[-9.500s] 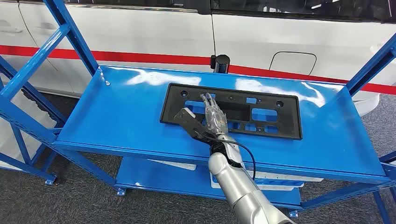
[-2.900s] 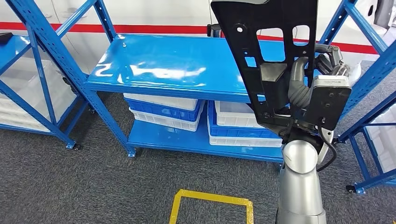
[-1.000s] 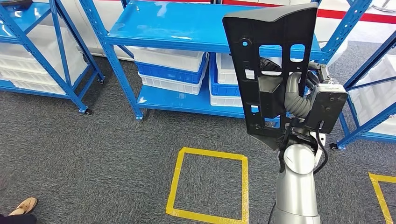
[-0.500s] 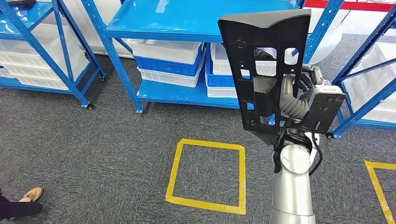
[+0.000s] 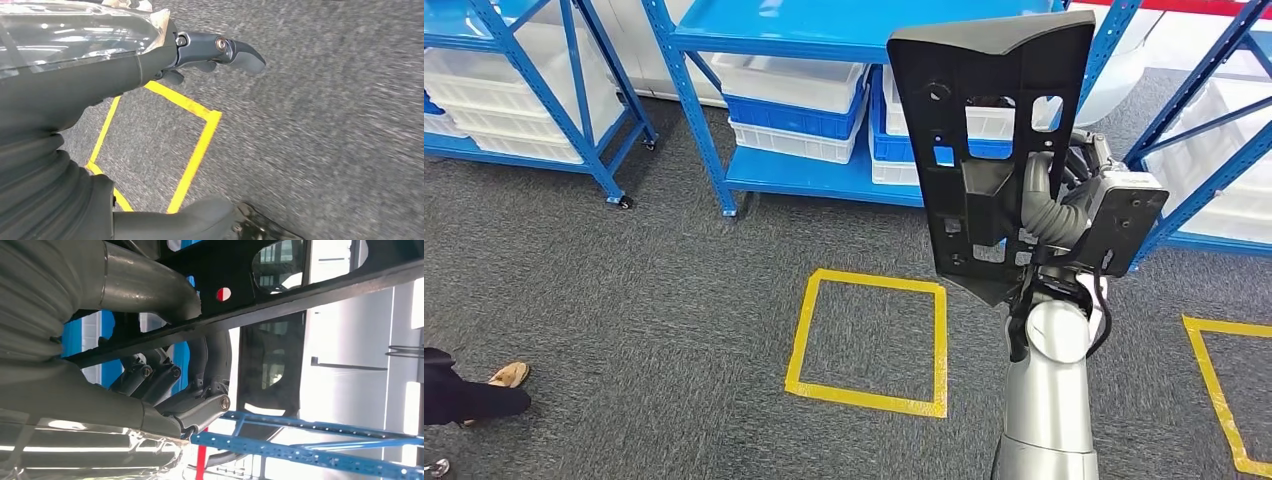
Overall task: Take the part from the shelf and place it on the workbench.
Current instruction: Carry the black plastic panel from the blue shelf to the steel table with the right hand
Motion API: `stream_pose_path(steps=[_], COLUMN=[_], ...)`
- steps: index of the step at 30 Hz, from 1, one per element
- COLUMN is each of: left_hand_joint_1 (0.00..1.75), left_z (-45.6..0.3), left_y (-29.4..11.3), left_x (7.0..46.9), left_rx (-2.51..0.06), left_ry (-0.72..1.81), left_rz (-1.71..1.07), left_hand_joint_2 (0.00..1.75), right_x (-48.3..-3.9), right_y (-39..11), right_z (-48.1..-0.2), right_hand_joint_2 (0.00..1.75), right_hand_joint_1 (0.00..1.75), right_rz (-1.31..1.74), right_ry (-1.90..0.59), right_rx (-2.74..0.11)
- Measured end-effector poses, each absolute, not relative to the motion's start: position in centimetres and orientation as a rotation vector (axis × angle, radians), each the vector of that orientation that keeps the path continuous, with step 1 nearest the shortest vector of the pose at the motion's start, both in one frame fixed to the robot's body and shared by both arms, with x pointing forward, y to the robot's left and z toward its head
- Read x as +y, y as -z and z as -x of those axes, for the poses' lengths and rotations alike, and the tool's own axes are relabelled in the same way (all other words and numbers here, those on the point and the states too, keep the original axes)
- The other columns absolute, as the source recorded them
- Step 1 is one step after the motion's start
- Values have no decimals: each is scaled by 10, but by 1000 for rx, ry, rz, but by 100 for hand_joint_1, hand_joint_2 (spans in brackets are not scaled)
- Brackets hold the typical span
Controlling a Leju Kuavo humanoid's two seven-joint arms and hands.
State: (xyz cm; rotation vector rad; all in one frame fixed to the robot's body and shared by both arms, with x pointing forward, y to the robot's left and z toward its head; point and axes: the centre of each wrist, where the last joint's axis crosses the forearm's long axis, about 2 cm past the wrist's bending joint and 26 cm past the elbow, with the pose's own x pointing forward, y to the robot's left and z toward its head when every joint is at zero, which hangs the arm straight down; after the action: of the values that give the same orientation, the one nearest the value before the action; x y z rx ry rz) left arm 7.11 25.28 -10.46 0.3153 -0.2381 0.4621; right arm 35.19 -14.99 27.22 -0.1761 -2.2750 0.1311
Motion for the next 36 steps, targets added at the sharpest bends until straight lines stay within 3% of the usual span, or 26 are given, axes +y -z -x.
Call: stream_pose_path(steps=[21,36], left_hand_joint_1=[0,0], left_z=[-68,-67], left_y=[106,106], left_x=[259,261], left_rx=[-257,-332], left_ry=[-463,-385], left_rz=[-317,-281], left_hand_joint_2=[175,175], right_x=[-156,-190], right_y=[-278,-266], right_z=[-371,-370], right_hand_joint_2=[175,175], right_hand_joint_1=[175,175], right_rz=[176,313], right_ry=[-124,-90], right_rx=[-2270,-2237])
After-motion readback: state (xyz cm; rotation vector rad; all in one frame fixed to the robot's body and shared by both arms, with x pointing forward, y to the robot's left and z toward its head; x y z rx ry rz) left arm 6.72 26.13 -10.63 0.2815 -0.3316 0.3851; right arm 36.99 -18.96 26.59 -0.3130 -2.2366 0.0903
